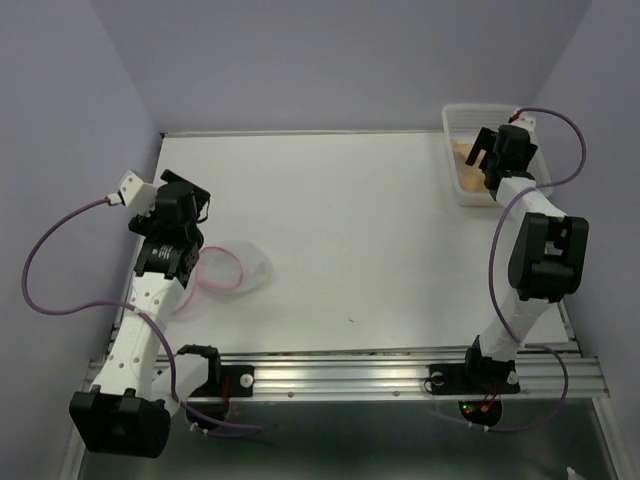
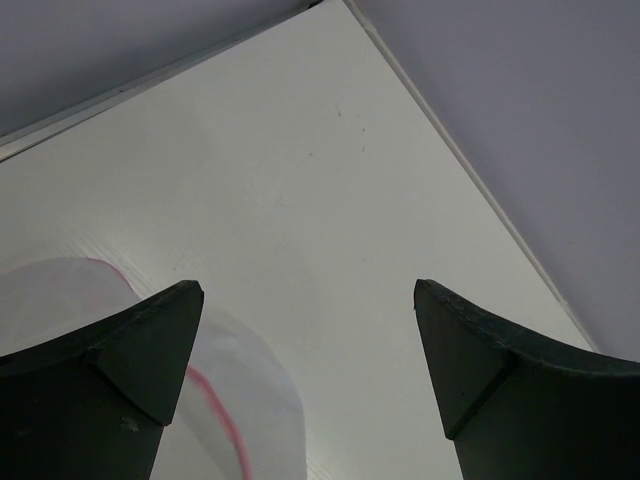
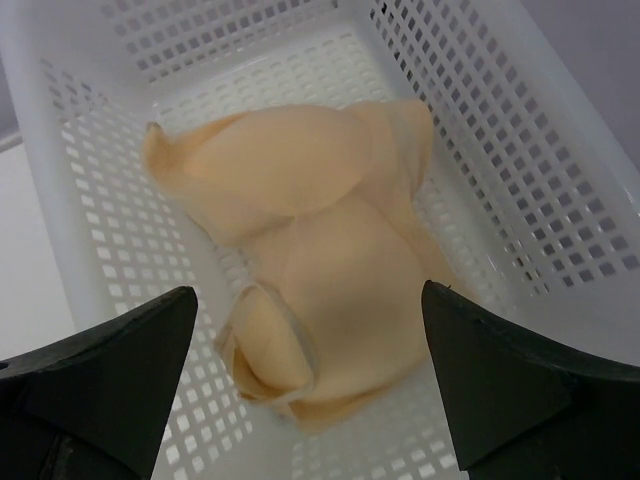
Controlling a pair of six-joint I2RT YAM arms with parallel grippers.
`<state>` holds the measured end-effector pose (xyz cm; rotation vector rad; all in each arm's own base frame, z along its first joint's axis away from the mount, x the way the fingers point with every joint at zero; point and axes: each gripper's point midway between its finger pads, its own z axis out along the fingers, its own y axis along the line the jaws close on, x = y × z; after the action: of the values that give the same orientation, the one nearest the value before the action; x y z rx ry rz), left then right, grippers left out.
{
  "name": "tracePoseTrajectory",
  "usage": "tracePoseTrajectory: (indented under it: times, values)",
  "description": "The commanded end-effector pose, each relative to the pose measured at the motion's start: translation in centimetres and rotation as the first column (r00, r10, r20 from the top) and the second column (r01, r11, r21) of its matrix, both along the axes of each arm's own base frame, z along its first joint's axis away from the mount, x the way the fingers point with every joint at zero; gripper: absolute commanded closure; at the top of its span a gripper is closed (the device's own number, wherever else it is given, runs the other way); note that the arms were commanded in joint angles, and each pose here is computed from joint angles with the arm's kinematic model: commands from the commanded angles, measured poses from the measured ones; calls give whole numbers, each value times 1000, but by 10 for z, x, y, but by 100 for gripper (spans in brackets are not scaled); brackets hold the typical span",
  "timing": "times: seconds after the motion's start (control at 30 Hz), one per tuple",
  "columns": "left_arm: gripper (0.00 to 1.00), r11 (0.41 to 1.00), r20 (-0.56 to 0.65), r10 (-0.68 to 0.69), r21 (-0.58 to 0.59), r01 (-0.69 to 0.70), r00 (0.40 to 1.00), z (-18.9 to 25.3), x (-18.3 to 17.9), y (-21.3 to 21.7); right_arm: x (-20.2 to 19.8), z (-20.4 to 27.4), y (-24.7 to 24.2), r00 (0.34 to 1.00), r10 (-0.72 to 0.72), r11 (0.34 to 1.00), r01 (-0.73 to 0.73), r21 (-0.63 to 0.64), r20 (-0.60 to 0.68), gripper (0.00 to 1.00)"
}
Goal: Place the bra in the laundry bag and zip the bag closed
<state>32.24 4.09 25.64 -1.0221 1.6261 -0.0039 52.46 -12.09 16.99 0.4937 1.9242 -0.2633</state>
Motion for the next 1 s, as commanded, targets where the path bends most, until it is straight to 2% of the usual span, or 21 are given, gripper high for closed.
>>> tracePoseTrajectory:
  times: [0.0,0.17,0.37,0.47,0.5,0.57,0.67,0.7,0.83,0.97]
  values:
    - [1,1000,75,11,9,-11,997,26,6,2,36,16,-14,996,-36,998,40,-52,86,0]
    - [1,1000,82,-3,6,2,997,26,9,0,58,-10,-26,997,-50,992,55,-110,52,0]
    - [1,1000,75,3,8,-3,997,25,8,1,75,-39,-40,998,-65,992,67,-110,20,0]
    - [1,1000,77,6,8,-7,997,26,7,1,81,-48,-39,999,-38,991,38,-127,-3,5]
    - [1,1000,76,7,9,-8,997,26,7,2,83,-52,-37,1000,-27,992,25,-125,-15,12]
    - [1,1000,72,16,8,-17,997,25,6,3,84,-55,-39,999,-23,990,20,-136,-25,50]
    - [1,1000,73,21,5,-21,997,27,4,4,85,-52,-42,999,-44,989,40,-145,-18,73]
    - [1,1000,74,21,5,-21,997,27,4,4,85,-48,-41,999,-39,989,37,-144,-13,84]
    - [1,1000,92,23,2,-23,996,33,3,4,83,-20,-36,999,-25,992,30,-125,41,97]
    - [1,1000,111,13,-7,-12,994,38,4,2,71,14,-31,995,-19,994,30,-109,98,97]
